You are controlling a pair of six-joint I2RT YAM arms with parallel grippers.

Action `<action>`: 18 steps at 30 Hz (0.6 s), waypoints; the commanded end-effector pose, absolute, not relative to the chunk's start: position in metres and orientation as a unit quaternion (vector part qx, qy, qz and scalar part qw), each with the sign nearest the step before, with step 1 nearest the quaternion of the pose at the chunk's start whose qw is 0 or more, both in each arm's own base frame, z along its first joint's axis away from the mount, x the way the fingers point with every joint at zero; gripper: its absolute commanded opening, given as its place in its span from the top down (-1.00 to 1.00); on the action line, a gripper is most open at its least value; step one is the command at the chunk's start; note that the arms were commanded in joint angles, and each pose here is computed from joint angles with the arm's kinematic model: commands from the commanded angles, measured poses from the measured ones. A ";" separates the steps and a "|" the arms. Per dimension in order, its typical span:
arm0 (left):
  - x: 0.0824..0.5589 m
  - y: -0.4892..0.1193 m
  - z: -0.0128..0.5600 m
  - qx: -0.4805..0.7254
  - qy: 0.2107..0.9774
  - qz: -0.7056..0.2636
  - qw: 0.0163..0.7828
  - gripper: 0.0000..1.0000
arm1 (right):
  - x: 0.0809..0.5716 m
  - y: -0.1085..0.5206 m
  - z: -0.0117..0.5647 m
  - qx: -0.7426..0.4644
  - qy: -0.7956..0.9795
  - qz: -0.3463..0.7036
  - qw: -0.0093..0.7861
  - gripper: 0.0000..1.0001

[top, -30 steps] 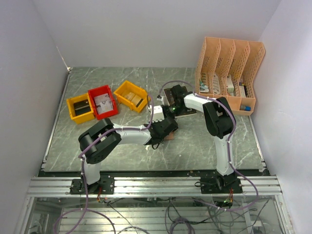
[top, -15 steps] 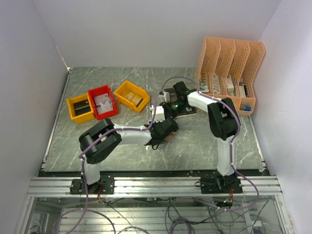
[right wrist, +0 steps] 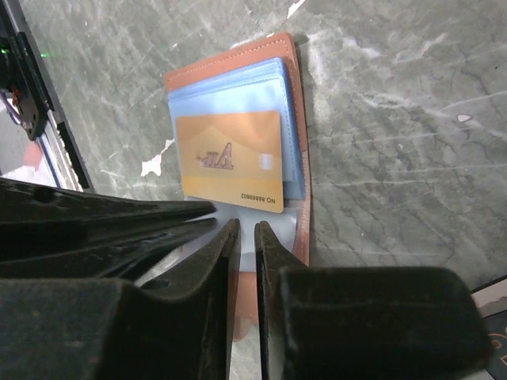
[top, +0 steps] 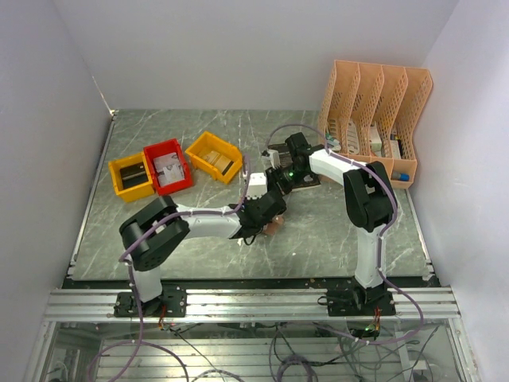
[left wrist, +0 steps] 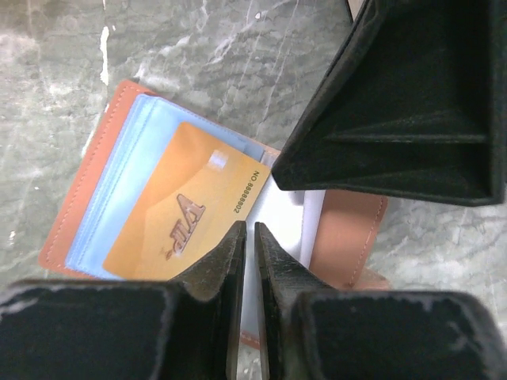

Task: Put the credit cards into the card holder
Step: Insert the credit card into the card holder, then adjust the card holder at the center of the board.

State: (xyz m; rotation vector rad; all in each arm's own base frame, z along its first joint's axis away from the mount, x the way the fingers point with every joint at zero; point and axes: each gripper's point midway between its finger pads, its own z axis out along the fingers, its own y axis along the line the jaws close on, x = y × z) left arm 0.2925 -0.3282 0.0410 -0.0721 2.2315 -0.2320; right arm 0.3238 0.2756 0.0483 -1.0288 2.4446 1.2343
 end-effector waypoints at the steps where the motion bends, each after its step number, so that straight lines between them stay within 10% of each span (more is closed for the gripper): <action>1: 0.296 -0.326 0.076 -0.023 0.881 -0.136 0.453 0.60 | 0.316 0.269 0.040 -0.354 0.834 0.412 0.094 0.75; 18: 0.312 -0.260 0.068 0.046 0.899 -0.222 0.376 0.24 | 0.307 0.275 0.038 -0.428 0.798 0.404 0.127 0.75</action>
